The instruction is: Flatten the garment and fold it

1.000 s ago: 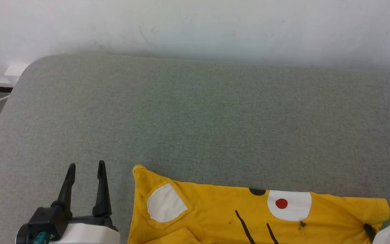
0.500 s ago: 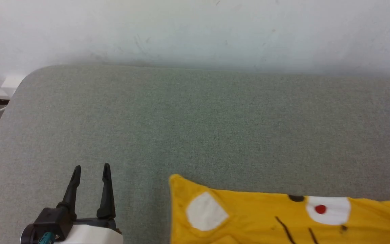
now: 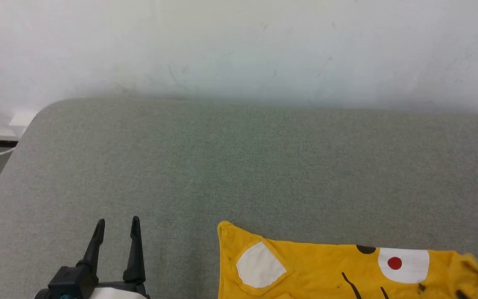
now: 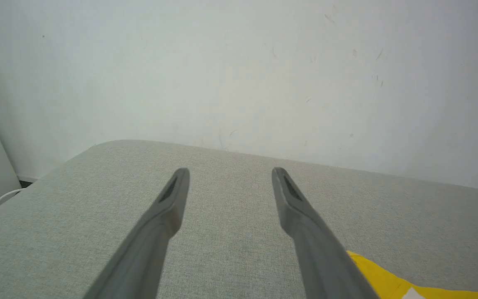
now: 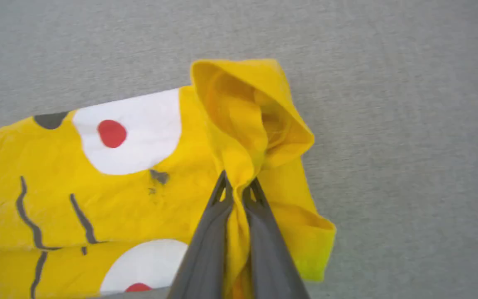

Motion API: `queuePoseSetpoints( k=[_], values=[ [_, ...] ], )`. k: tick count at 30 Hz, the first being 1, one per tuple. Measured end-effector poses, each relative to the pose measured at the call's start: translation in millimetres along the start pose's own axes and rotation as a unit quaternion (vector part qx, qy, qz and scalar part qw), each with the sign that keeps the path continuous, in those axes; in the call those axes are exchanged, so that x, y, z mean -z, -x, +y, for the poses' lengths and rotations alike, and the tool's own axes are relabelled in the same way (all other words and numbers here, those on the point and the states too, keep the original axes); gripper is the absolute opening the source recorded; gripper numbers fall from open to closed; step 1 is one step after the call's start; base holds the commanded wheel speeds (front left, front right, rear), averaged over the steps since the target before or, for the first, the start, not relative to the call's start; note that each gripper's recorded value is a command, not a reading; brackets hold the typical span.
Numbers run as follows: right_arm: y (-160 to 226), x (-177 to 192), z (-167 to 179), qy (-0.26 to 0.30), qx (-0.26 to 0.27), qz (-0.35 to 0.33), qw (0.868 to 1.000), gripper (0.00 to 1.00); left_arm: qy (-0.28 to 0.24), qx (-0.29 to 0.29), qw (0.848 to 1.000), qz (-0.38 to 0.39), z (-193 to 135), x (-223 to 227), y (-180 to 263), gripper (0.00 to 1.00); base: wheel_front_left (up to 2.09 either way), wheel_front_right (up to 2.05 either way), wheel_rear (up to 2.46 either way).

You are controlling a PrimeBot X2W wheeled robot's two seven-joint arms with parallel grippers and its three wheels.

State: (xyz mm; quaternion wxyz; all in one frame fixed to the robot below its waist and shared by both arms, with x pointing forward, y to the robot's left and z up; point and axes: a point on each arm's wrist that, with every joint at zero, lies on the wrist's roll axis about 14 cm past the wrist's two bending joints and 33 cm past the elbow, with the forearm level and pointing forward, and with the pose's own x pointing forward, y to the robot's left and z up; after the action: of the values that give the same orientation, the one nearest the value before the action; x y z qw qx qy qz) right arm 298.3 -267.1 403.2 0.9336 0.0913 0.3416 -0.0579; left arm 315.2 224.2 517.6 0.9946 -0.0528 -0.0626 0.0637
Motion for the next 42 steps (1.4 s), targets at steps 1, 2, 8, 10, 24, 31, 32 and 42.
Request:
queuePoseSetpoints(
  k=[1,2,8,10,24,31,32,42],
  values=[
    [4,4,13,0.001,-0.019,0.005,1.0,0.0,0.001,0.0,1.0,-0.002,0,-1,1,1.0,0.0,0.0,0.0],
    [8,7,26,0.008,-0.038,0.011,0.999,0.0,0.002,0.002,1.0,-0.003,-1,-2,3,1.0,0.0,0.0,0.0],
    [31,10,98,0.026,-0.15,0.03,0.988,0.0,0.011,0.003,1.0,-0.009,-3,-5,12,1.0,0.0,0.0,0.0],
    [38,10,127,0.016,-0.197,0.036,0.98,0.0,0.013,-0.001,1.0,-0.012,-1,-6,15,1.0,0.0,0.0,0.0],
    [46,24,272,0.012,-0.41,0.113,0.905,0.0,0.011,-0.048,0.999,-0.013,24,-9,30,1.0,0.0,0.0,0.0],
    [30,48,299,0.024,-0.425,0.151,0.892,0.0,0.009,-0.074,0.997,-0.005,38,-5,38,1.0,0.0,0.0,0.0],
    [29,51,303,0.025,-0.428,0.157,0.89,0.0,0.009,-0.077,0.997,-0.005,40,-5,39,1.0,0.0,0.0,0.0],
    [39,54,338,0.009,-0.475,0.169,0.864,1.0,0.007,-0.085,0.996,-0.004,45,-5,39,1.0,0.0,0.0,0.0]
  ],
)
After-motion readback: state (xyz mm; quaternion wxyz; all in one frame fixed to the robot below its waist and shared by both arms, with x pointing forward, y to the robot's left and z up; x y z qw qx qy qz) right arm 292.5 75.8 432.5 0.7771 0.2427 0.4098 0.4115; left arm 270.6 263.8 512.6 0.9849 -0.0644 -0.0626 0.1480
